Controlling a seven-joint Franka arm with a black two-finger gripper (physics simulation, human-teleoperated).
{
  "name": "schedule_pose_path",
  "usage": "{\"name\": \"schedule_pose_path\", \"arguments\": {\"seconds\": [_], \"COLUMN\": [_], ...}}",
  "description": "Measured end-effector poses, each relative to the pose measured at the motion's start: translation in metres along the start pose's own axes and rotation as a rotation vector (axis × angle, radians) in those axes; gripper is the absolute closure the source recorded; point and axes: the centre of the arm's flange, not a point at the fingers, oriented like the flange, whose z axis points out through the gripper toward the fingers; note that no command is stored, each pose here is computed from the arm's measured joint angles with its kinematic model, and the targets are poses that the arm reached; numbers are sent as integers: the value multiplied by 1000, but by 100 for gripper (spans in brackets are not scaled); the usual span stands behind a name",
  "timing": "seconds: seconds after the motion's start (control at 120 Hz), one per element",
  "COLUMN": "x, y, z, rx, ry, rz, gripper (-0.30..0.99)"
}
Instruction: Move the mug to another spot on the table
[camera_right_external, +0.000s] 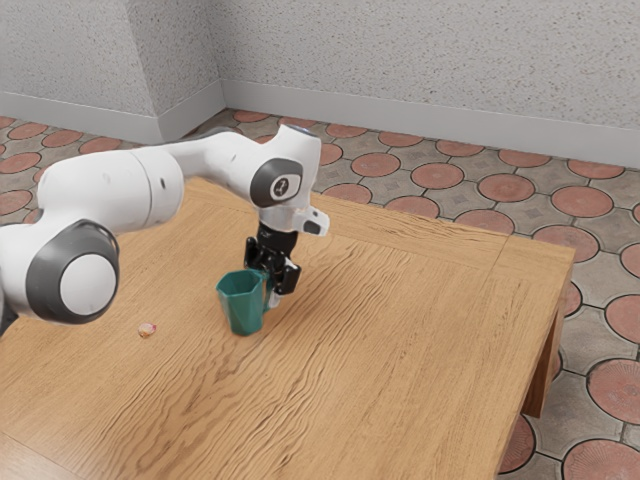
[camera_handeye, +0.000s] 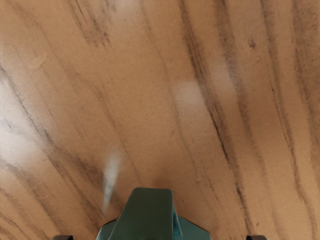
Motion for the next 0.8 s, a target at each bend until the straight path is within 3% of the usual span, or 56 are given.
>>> {"name": "schedule_pose_path", "arguments": {"seconds": [0.2, 0.617, 0.8], "x": [-13, -168, -200], "y": [10, 99, 135], "z": [-43, -226, -271], "rx": [12, 188, 225], "ry": [80, 335, 431], "rz": [10, 61, 100], "gripper": [10, 1, 1]}}
